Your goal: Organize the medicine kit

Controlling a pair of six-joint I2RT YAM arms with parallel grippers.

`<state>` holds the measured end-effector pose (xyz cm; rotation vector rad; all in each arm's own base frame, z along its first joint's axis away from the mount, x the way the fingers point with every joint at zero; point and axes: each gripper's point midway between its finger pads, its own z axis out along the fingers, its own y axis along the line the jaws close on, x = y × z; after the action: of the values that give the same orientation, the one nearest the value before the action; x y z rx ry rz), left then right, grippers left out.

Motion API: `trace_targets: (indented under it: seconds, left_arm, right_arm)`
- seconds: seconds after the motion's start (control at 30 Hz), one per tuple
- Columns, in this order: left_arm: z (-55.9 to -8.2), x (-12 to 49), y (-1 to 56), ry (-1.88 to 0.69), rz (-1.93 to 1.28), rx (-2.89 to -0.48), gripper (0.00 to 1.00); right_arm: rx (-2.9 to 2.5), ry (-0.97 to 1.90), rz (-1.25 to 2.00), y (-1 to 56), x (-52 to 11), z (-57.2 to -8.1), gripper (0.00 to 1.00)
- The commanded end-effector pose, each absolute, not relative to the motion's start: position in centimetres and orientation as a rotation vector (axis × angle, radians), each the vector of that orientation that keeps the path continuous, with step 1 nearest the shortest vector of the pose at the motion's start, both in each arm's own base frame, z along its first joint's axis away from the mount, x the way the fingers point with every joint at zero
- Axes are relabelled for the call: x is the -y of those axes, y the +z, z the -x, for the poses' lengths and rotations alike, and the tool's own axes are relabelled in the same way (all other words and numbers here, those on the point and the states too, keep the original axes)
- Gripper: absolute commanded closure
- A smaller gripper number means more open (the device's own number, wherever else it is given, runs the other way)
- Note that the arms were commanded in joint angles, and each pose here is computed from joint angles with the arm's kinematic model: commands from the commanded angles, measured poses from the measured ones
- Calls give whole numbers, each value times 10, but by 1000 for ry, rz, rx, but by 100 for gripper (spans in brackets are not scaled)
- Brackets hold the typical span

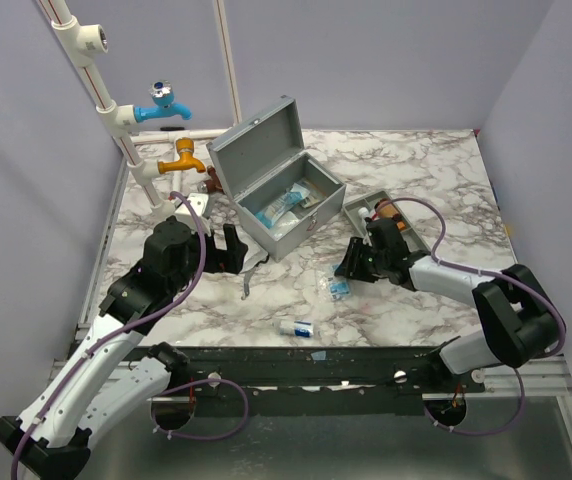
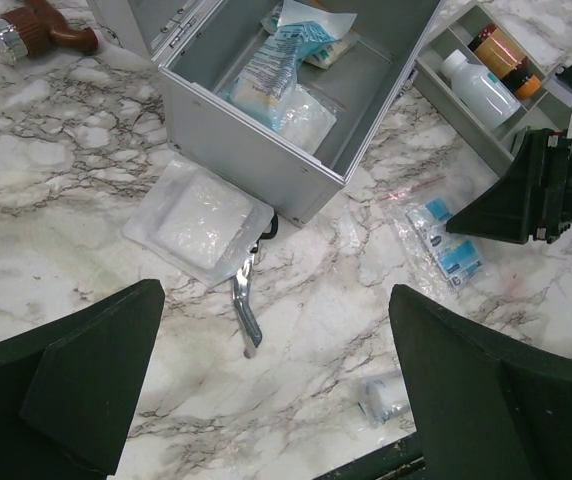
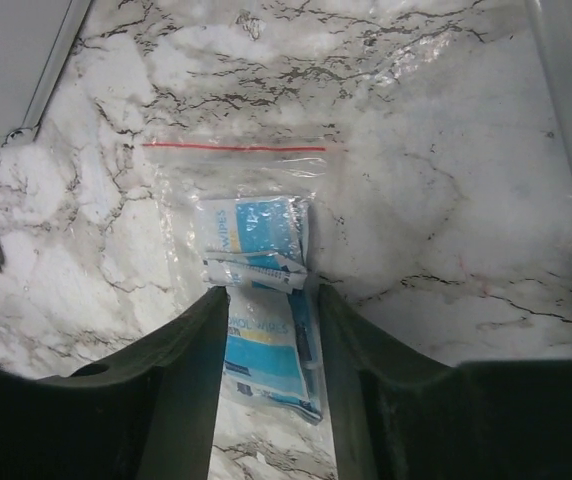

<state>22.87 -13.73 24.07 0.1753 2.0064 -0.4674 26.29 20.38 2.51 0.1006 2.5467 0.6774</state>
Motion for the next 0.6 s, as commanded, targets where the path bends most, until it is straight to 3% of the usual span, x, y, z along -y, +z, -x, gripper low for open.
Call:
trace_targets:
  seconds: [0.0, 0.17, 0.3, 0.57]
  left_arm:
    - [-230, 134, 241, -447, -179, -2005, 1]
    - [-230, 136, 240, -453, -184, -2013, 1]
    - [-230, 136, 240, -455, -185, -2013, 1]
    - [-229, 135, 241, -454, -182, -2006, 1]
  right_arm:
    - [-2684, 553, -111, -11, -188, -236, 59]
    - [-2712, 498, -118, -21, -182, -233, 77]
    - [-2706, 514, -139, -22, -184, -233, 99]
    - [-2615, 592, -179, 3, -192, -245, 99]
